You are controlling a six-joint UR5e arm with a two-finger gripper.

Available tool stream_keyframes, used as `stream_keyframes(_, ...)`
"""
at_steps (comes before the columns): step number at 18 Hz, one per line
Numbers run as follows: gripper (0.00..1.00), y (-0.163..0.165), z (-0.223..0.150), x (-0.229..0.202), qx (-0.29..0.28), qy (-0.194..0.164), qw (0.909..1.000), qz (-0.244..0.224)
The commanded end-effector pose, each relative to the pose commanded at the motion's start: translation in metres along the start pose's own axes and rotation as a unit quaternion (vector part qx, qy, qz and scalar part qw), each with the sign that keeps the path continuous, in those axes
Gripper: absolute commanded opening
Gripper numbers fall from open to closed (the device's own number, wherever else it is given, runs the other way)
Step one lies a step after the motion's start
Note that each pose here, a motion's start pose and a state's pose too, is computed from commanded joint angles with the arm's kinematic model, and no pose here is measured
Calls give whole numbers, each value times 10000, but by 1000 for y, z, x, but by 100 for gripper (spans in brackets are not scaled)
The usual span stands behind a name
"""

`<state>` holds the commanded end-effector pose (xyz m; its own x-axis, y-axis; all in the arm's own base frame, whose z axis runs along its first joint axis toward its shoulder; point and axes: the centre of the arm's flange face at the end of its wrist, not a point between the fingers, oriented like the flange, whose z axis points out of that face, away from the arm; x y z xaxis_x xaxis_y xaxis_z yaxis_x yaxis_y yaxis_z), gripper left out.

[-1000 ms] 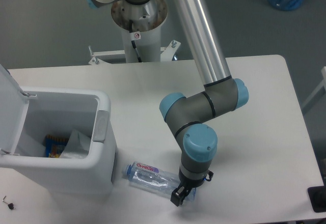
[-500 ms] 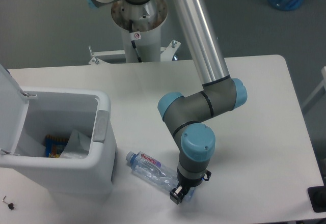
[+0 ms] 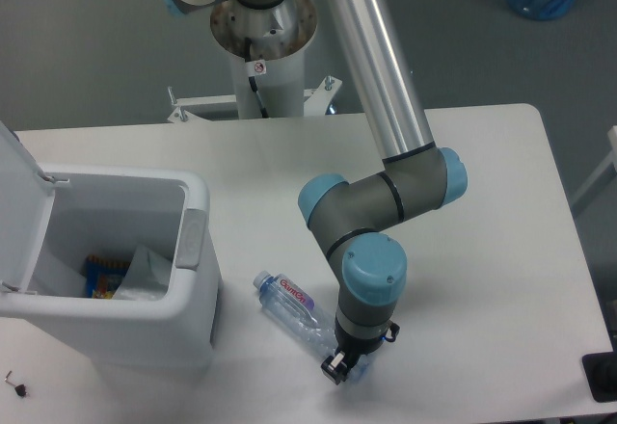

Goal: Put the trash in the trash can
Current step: 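Close the gripper on the bottle and tilt it upward, then lift the clear water bottle and carry it over the bin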

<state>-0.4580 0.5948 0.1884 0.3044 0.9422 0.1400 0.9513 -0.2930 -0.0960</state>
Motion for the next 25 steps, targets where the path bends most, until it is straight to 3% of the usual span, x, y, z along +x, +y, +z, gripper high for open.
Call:
stream_keyframes(7,60,0,-13,3,72,42,10000,38)
stream_keyframes(15,60,-10,-114,10,862,253,9950,447)
stream_keyframes(20,60,-11,-188,16,1748,532,9795,847)
stream_keyframes(25,60,-10,-284,20,2820,863,9487,1142)
